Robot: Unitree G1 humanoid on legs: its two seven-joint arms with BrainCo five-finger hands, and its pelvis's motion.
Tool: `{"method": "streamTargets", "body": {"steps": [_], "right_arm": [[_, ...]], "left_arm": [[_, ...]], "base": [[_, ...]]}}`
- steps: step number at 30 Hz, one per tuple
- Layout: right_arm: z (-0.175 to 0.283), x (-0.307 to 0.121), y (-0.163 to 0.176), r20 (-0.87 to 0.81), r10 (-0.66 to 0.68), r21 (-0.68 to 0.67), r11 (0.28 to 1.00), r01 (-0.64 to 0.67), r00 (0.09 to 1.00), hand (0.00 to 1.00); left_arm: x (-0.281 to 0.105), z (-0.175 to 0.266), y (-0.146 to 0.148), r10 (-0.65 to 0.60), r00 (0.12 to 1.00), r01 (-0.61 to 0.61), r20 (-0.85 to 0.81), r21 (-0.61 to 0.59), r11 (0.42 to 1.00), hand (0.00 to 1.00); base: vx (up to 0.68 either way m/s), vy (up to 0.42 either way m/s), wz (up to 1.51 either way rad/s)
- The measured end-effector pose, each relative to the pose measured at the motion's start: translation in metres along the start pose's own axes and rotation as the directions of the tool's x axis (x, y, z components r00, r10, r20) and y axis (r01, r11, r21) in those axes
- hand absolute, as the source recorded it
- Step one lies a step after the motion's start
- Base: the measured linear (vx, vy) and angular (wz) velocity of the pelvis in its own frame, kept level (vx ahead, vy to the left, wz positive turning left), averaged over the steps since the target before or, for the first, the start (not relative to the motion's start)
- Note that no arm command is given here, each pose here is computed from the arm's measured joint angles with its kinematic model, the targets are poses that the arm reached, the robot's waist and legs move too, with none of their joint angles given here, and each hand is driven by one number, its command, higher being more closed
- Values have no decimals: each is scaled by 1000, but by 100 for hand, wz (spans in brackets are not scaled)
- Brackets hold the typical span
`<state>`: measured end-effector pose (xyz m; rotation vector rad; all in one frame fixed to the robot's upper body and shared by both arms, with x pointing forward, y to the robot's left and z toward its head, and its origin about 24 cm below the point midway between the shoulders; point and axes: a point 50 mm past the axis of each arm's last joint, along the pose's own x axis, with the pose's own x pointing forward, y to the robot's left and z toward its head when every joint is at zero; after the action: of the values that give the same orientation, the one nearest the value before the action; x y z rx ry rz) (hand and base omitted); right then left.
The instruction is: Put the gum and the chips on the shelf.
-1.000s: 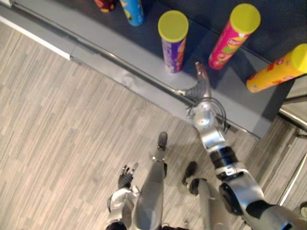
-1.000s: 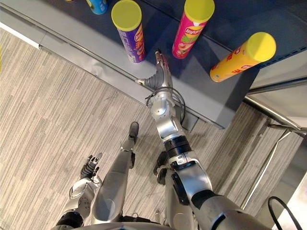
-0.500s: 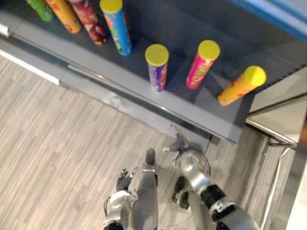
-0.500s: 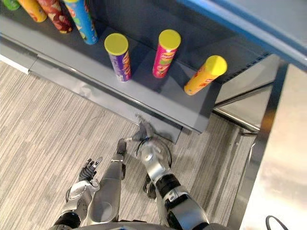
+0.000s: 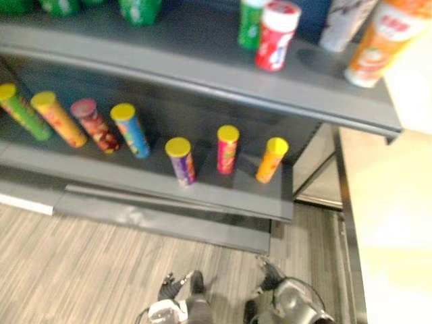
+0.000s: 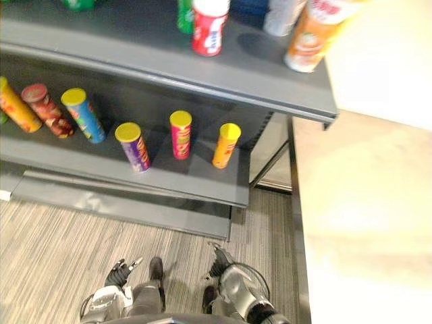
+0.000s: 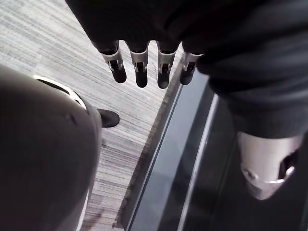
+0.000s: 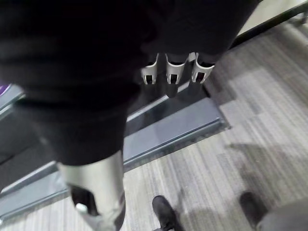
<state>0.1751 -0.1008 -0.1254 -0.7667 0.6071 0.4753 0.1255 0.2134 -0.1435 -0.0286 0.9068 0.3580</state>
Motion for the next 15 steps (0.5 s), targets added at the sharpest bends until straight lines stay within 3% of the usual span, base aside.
{"method": "streamTargets", "body": {"steps": [5, 8, 10, 11, 13, 14, 15], "right_arm": [[-53, -20, 0, -172, 3, 160, 987, 25, 985, 0], [-80, -32, -3, -286, -7, 356, 928, 113, 958, 0], [-110, -48, 1, -415, 9, 559, 791, 248, 910, 0], [-119, -56, 5, -456, 21, 592, 754, 286, 890, 0], [-154, -88, 27, -599, 115, 700, 556, 448, 793, 0], [-160, -96, 34, -626, 142, 712, 506, 487, 767, 0], [-171, -111, 47, -673, 193, 723, 378, 578, 714, 0]], "left_arm": [[-3, -13, 4, -7, 999, 9, -45, 46, 999, 0], [-5, -19, 6, -24, 998, 29, -63, 76, 997, 0], [-7, -28, 8, -33, 995, 40, -95, 83, 996, 0], [-8, -30, 8, -35, 994, 44, -103, 91, 995, 0], [-9, -35, 8, -53, 990, 67, -128, 107, 992, 0], [-10, -37, 8, -52, 990, 67, -134, 106, 992, 0], [-11, -41, 10, -48, 987, 64, -154, 99, 993, 0]], "base": [[62, 43, -42], [74, 32, -35], [101, 33, -41], [135, 50, -42], [122, 53, -39], [80, 27, -33], [49, 12, -25]]}}
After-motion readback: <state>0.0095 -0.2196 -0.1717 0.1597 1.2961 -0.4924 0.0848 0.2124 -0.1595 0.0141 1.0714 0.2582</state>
